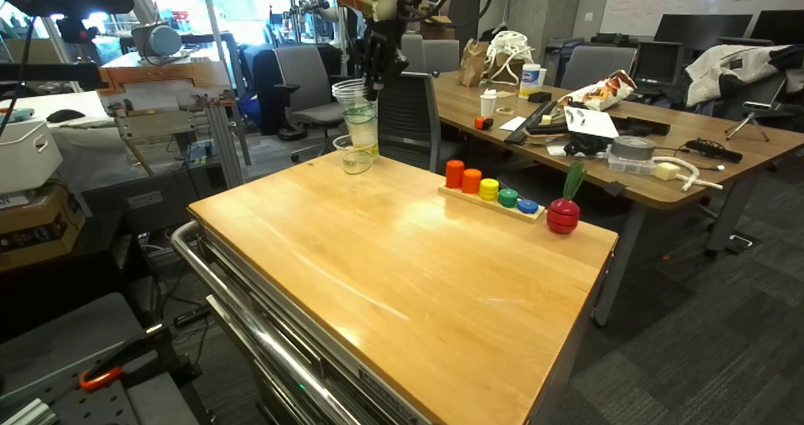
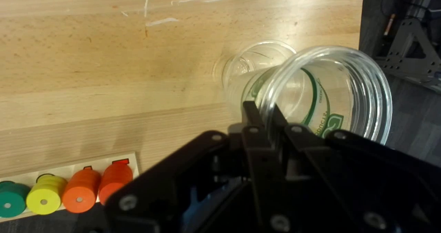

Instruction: Stack the cups together

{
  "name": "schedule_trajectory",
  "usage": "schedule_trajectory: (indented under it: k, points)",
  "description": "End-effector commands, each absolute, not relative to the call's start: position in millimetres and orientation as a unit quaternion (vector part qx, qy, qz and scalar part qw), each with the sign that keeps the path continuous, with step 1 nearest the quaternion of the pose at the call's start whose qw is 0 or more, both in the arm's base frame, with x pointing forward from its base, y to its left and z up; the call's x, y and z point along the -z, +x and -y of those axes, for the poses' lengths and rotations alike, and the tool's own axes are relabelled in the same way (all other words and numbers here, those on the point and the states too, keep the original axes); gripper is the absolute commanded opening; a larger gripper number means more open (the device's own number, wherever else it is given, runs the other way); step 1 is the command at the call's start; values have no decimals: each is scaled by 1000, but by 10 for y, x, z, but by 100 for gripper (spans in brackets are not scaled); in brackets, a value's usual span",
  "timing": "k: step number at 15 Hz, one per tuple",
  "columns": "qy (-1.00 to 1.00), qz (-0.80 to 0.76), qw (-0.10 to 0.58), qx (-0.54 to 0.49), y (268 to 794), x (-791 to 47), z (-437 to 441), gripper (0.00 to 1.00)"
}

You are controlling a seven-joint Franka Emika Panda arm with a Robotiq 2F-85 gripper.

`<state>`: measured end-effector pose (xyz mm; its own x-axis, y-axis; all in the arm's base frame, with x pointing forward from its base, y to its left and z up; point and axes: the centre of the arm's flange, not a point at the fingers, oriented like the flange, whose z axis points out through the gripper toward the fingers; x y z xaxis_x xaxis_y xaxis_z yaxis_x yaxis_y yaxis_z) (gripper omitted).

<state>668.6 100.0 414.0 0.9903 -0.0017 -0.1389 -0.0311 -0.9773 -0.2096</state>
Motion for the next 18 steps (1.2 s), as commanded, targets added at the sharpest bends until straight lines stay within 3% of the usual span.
schedule_trajectory:
  k: [1, 15, 17, 18]
  points:
    - [-991, -6, 98, -88, 6729, -4059, -1047, 5]
    - [-991, 7, 81, -107, 6622, -3574, -1159, 5]
    - [-992, 10, 73, -105, 6582, -3491, -1140, 36]
    - [-992, 11, 70, -102, 6569, -3467, -1141, 41]
